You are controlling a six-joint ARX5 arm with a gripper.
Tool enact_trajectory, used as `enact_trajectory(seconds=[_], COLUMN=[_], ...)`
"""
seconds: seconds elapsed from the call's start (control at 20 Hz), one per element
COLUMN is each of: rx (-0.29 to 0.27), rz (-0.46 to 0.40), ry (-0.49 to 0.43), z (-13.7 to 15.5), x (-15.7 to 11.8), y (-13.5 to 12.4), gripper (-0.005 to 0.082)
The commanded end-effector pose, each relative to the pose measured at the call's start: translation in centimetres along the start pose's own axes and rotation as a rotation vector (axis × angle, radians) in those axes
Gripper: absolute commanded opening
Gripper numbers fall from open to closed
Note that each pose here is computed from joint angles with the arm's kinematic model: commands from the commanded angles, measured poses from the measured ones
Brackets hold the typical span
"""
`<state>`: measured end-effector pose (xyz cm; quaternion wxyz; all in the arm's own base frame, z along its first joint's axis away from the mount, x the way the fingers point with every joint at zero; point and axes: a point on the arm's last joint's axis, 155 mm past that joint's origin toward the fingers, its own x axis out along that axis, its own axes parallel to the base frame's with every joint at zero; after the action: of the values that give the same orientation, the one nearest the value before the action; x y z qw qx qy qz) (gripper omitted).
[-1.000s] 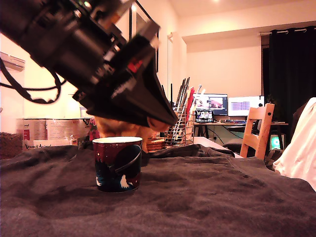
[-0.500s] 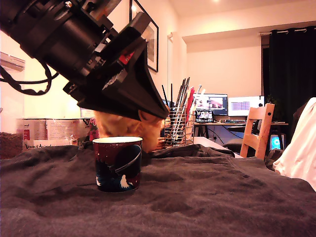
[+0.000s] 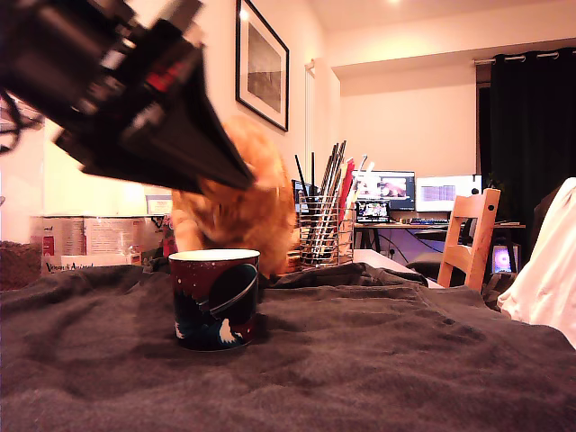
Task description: Pick up the coffee capsules on the table and drop them inside the coffee cup
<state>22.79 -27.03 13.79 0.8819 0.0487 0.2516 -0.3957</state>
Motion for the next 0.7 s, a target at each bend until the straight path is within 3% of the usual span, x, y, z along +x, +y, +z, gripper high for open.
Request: enact_trajectory(seconds=[0.0, 0.65], rx=[-0.013, -0.065], rz=[0.031, 0.208], ry=[0.016, 0.026], z=[-1.2, -3.1], x=[-0.3, -3.5], y=[1.0, 5.9], gripper=[0.0266, 0.0266])
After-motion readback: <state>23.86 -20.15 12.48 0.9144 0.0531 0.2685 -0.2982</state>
